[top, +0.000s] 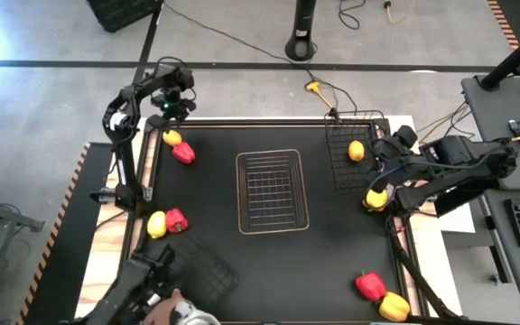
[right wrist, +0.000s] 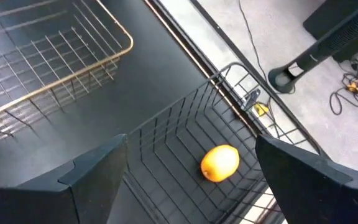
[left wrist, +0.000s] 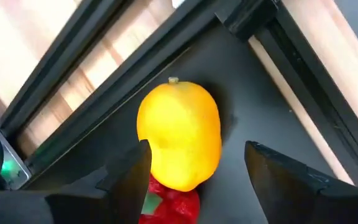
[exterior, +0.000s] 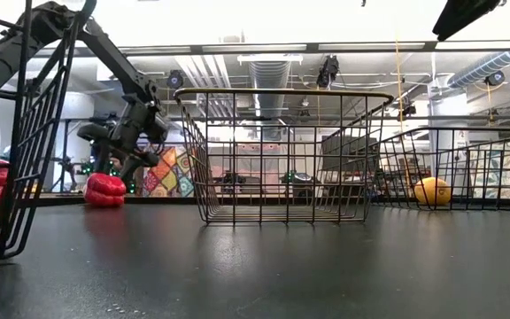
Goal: Sort produce into baskets
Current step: Put the top lemon into the top black wire basket
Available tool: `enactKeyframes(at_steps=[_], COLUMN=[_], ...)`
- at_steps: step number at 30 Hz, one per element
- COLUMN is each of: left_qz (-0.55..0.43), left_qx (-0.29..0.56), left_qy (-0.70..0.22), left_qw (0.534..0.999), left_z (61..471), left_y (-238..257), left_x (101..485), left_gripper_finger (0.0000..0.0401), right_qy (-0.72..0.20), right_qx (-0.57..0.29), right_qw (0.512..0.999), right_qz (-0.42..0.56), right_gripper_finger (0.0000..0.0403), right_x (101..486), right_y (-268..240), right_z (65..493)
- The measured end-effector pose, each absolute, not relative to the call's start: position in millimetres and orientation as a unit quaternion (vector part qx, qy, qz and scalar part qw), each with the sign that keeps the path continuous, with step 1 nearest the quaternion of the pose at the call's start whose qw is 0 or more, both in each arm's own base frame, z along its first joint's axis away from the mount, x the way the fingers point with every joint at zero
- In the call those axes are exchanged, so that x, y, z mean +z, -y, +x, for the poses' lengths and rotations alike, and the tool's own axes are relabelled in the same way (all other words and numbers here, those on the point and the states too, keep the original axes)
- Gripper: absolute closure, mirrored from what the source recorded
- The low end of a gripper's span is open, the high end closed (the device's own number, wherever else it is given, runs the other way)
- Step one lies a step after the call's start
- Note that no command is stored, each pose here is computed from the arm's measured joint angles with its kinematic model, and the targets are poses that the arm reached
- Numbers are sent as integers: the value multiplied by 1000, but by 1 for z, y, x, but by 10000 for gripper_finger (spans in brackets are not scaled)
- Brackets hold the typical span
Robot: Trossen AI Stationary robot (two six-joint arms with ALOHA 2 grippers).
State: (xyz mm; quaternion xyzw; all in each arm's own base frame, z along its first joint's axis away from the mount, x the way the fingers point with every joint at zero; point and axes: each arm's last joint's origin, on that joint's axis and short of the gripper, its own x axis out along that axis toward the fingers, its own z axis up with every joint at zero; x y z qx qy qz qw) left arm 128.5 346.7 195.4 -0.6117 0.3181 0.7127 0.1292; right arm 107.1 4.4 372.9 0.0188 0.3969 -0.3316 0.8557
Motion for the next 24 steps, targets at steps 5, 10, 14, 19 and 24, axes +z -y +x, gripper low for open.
enactKeyframes(at_steps=[5, 10, 14, 19, 24], left_qz=[-595, -599, -598, -602, -596], left_qx=[700, 703, 699, 674, 653], left_qy=[-375, -363, -377, -420, -459], left_qw=[127, 121, 111, 81, 88], left_z=[125, 127, 127, 130, 133], left_y=[-339, -342, -343, -346, -355], left_x=[192, 185, 178, 162, 156], left_gripper_finger=[160, 154, 146, 139, 137], right_qy=[-409, -434, -425, -406, -375], right_qx=[-326, -313, -301, -292, -282], right_qw=[852, 844, 853, 865, 881], right_qz=[19, 26, 40, 51, 59], right_gripper_finger=[58, 58, 58, 58, 58], right_x=[372, 373, 381, 396, 413], right_y=[-4, -3, -3, -2, 0], right_z=[104, 94, 89, 86, 76])
